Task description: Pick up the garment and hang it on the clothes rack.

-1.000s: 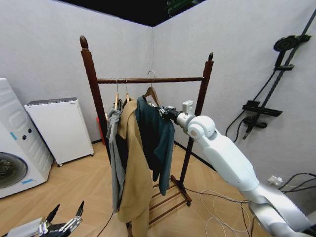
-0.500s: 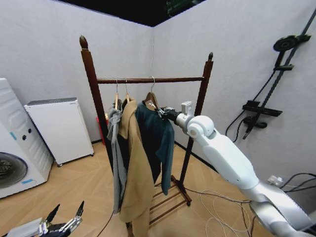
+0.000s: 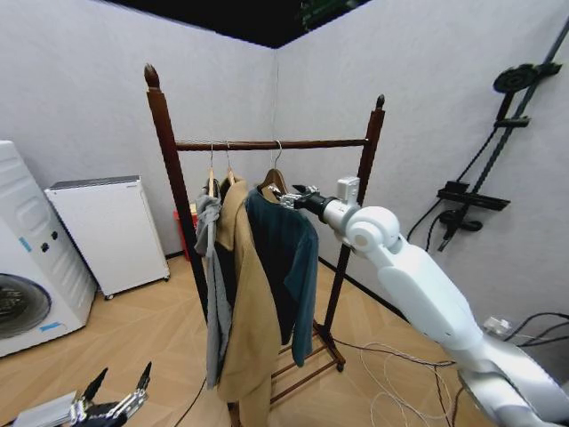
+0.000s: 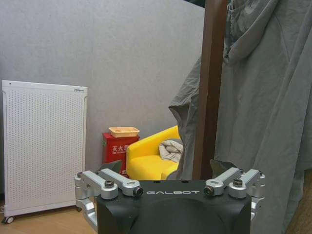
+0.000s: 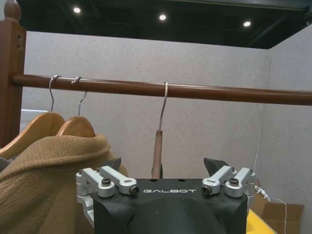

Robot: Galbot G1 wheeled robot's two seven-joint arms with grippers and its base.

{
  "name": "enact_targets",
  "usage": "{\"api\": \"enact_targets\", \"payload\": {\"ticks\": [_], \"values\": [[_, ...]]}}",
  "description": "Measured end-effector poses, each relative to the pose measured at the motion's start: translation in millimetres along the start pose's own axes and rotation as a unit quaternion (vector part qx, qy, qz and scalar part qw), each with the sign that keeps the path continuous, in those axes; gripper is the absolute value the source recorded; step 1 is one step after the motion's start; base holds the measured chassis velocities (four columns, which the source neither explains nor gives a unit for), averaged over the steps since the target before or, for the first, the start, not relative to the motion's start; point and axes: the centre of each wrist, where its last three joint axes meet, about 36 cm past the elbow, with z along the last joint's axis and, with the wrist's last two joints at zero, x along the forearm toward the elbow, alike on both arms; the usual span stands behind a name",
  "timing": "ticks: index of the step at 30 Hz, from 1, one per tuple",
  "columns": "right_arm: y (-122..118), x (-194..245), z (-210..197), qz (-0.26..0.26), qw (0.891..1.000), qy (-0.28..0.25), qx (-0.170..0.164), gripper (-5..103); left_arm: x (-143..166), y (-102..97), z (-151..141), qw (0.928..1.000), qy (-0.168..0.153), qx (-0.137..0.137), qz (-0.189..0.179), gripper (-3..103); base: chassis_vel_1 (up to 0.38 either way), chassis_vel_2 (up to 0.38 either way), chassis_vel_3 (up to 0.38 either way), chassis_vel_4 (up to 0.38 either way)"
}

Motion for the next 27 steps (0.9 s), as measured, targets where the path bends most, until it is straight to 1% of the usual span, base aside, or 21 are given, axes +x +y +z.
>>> {"api": "enact_targets", "payload": {"ticks": [1, 4, 5, 6, 7, 9, 10, 12, 13, 14, 15, 16, 18, 21, 22, 24, 25, 27], "values": [[-2.5, 12.8, -0.3, 0.005, 1.0, -0.003, -0.001, 96, 0.0, 0.0, 0.0, 1.0, 0.0, 0.0, 0.0, 100, 0.0, 0.0, 0.0, 0.0], [-3.5, 24.9, 1.9, 0.008, 1.0, -0.004, -0.002, 99, 0.0, 0.0, 0.0, 1.0, 0.0, 0.0, 0.0, 100, 0.0, 0.0, 0.0, 0.0], [-0.1, 45.0, 14.2, 0.013, 1.0, 0.007, -0.004, 100, 0.0, 0.0, 0.0, 1.0, 0.0, 0.0, 0.0, 100, 0.0, 0.0, 0.0, 0.0], [6.5, 60.8, 28.0, 0.028, 0.999, 0.02, -0.012, 100, 0.0, 0.0, 0.0, 1.0, 0.0, 0.0, 0.0, 100, 0.0, 0.0, 0.0, 0.0], [6.5, 60.8, 28.0, 0.028, 0.999, 0.02, -0.012, 100, 0.0, 0.0, 0.0, 1.0, 0.0, 0.0, 0.0, 100, 0.0, 0.0, 0.0, 0.0], [13.8, 93.1, 49.5, 0.077, 0.996, 0.028, -0.03, 100, 0.0, 0.0, 0.0, 1.0, 0.0, 0.0, 0.0, 100, 0.0, 0.0, 0.0, 0.0], [13.8, 93.1, 49.5, 0.077, 0.996, 0.028, -0.03, 100, 0.0, 0.0, 0.0, 1.0, 0.0, 0.0, 0.0, 100, 0.0, 0.0, 0.0, 0.0], [15.4, 126.3, 68.1, 0.118, 0.992, 0.04, -0.029, 100, 0.0, 0.0, 0.0, 1.0, 0.0, 0.0, 0.0, 100, 0.0, 0.0, 0.0, 0.0], [15.4, 126.3, 68.1, 0.118, 0.992, 0.04, -0.029, 100, 0.0, 0.0, 0.0, 1.0, 0.0, 0.0, 0.0, 100, 0.0, 0.0, 0.0, 0.0], [19.3, 154.4, 75.2, 0.137, 0.989, 0.046, -0.026, 100, 0.0, 0.0, 0.0, 1.0, 0.0, 0.0, 0.0, 100, 0.0, 0.0, 0.0, 0.0], [22.8, 171.3, 77.4, 0.149, 0.987, 0.051, -0.025, 100, 0.0, 0.0, 0.0, 1.0, 0.0, 0.0, 0.0, 100, 0.0, 0.0, 0.0, 0.0], [22.8, 171.3, 77.4, 0.149, 0.987, 0.051, -0.025, 100, 0.0, 0.0, 0.0, 1.0, 0.0, 0.0, 0.0, 100, 0.0, 0.0, 0.0, 0.0], [35.2, 205.6, 91.2, 0.175, 0.982, 0.072, -0.027, 100, 0.0, 0.0, 0.0, 1.0, 0.0, 0.0, 0.0, 100, 0.0, 0.0, 0.0, 0.0], [41.5, 226.9, 122.4, 0.222, 0.971, 0.084, -0.027, 100, 0.0, 0.0, 0.0, 1.0, 0.0, 0.0, 0.0, 100, 0.0, 0.0, 0.0, 0.0], [41.5, 226.9, 122.4, 0.222, 0.971, 0.084, -0.027, 100, 0.0, 0.0, 0.0, 1.0, 0.0, 0.0, 0.0, 100, 0.0, 0.0, 0.0, 0.0], [41.8, 237.8, 151.6, 0.251, 0.962, 0.097, -0.032, 100, 0.0, 0.0, 0.0, 1.0, 0.0, 0.0, 0.0, 100, 0.0, 0.0, 0.0, 0.0], [41.8, 237.8, 151.6, 0.251, 0.962, 0.097, -0.032, 100, 0.0, 0.0, 0.0, 1.0, 0.0, 0.0, 0.0, 100, 0.0, 0.0, 0.0, 0.0], [34.4, 245.4, 186.6, 0.275, 0.957, 0.088, -0.012, 100, 0.0, 0.0, 0.0, 1.0, 0.0, 0.0, 0.0, 100, 0.0, 0.0, 0.0, 0.0]]}}
